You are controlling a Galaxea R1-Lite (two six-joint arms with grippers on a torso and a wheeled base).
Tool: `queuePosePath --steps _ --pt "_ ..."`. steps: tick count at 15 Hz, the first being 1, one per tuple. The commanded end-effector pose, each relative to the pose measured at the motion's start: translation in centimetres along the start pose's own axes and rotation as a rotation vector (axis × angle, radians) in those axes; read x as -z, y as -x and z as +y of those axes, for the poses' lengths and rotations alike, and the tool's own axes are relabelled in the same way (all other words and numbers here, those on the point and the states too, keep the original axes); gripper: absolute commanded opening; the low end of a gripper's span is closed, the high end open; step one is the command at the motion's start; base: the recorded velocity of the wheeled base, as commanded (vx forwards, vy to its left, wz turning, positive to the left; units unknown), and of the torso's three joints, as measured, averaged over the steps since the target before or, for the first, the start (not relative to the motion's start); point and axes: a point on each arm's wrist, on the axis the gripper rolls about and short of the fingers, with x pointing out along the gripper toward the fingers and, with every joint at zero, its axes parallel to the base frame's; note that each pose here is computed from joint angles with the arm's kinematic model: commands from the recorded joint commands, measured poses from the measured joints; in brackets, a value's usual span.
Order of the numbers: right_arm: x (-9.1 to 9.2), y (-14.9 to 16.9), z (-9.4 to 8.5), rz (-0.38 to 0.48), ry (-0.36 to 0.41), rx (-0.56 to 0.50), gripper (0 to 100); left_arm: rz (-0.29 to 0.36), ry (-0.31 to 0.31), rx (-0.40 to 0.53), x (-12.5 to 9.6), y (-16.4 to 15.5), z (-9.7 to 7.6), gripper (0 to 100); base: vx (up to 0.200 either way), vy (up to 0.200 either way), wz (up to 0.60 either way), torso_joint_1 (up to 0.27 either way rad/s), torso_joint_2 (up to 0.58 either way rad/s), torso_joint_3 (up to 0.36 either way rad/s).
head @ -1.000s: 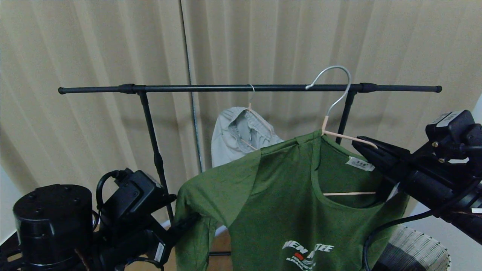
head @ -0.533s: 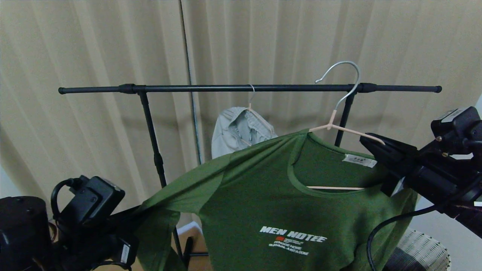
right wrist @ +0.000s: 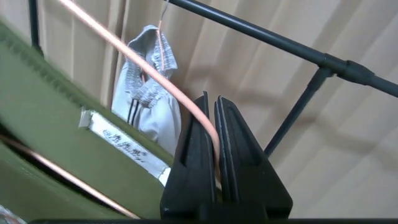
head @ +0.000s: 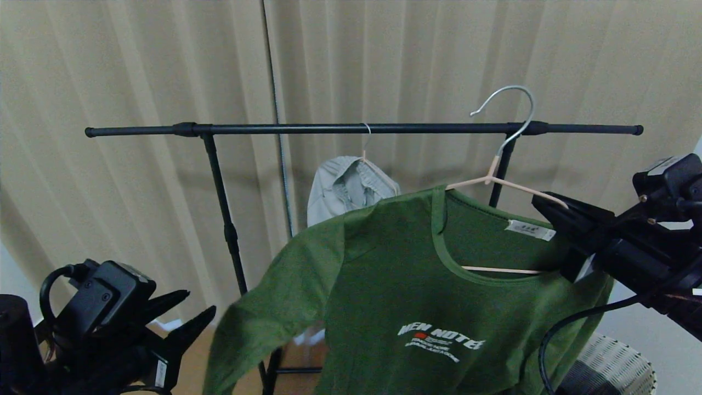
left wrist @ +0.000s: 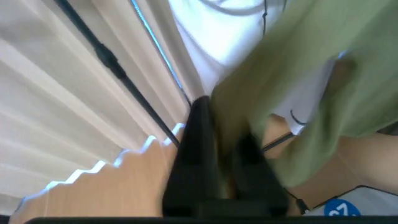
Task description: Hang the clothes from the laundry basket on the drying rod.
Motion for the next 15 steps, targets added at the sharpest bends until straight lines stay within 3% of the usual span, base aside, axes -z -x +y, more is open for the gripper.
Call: queuePosePath --steps 1,5,6,7,11,15 --pt "0.1 0.0 0.1 0.006 0.002 -0.002 0 -0.036 0.010 -0.008 -0.3 0.7 0.2 100 0.000 0.000 0.00 0.000 0.00 0.000" --pt "0.5 -0.1 -0.2 0.022 0.003 0.012 0 -0.150 0.033 -0.046 -1.1 3.0 0.8 100 0.000 0.000 0.00 0.000 0.00 0.000" --pt "0.5 -0.1 -0.2 0.022 0.003 0.012 0 -0.150 0.033 -0.046 -1.1 3.0 0.8 100 0.000 0.000 0.00 0.000 0.00 0.000" --pt "1.8 0.6 0.0 0.074 0.000 0.005 0 -0.216 0.049 -0.106 -1.4 4.7 1.5 100 0.000 0.000 0.00 0.000 0.00 0.000" --pt "2.7 1.3 -1.4 0.120 0.009 0.077 0 -0.262 0.059 -0.160 -1.8 6.3 2.1 100 0.000 0.000 0.00 0.000 0.00 0.000" --pt "3.6 2.5 -3.5 0.230 0.100 0.212 0 -0.271 0.078 -0.251 -1.5 7.2 2.9 100 0.000 0.000 0.00 0.000 0.00 0.000"
